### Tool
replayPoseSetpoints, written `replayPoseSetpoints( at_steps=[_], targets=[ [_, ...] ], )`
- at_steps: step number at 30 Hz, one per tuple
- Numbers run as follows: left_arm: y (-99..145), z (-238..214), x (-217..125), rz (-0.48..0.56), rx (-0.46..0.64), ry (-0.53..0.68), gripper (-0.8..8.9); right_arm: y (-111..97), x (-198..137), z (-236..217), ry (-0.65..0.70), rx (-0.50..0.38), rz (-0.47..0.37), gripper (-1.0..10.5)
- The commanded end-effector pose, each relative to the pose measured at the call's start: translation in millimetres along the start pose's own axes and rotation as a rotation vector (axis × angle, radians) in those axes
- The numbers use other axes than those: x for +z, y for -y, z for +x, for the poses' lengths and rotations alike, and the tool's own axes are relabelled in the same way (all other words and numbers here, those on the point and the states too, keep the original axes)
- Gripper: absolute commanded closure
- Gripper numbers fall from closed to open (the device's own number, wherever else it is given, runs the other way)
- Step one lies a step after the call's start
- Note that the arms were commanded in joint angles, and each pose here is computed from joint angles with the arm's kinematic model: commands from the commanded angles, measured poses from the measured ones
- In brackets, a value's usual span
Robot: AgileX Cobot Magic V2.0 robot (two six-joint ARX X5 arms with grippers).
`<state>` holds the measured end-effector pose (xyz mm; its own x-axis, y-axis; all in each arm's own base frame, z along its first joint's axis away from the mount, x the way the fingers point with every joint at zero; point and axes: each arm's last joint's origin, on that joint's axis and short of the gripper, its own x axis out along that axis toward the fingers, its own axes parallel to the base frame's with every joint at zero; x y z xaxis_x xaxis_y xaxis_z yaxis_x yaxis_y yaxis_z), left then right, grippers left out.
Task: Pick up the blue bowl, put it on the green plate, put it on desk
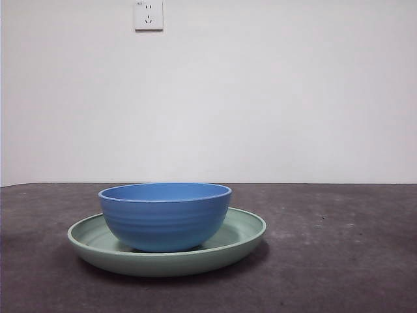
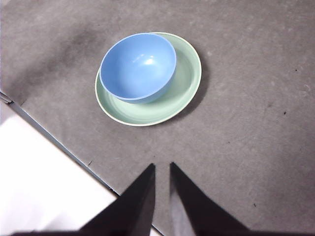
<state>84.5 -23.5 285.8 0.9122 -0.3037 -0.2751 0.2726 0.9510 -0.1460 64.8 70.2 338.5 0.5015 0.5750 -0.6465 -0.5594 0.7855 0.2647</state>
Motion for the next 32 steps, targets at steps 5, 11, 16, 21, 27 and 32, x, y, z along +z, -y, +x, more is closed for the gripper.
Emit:
replayPoseSetpoints(
  at_steps=[5,11,16,21,27,32],
  targets=[
    [-24,24,-65,-0.020,0.132,0.046,7.90,-2,2,0,0.010,0.009,0.002,9.0],
    [-32,33,-104,-0.034,0.167,0.002,7.90,-2,2,0,0.010,0.009,0.002,9.0],
    [-36,36,-119,-0.035,0.200,0.000,7.90,-2,2,0,0.010,0.009,0.002,9.0],
    [-38,37,-123,-0.026,0.214,0.064,7.90,-2,2,0,0.010,0.009,0.002,9.0],
    [-42,42,-125,-0.010,0.234,0.131,7.90,-2,2,0,0.012,0.010,0.002,9.0],
    [-42,42,-125,-0.010,0.234,0.131,7.90,-2,2,0,0.013,0.010,0.002,9.0]
  ],
)
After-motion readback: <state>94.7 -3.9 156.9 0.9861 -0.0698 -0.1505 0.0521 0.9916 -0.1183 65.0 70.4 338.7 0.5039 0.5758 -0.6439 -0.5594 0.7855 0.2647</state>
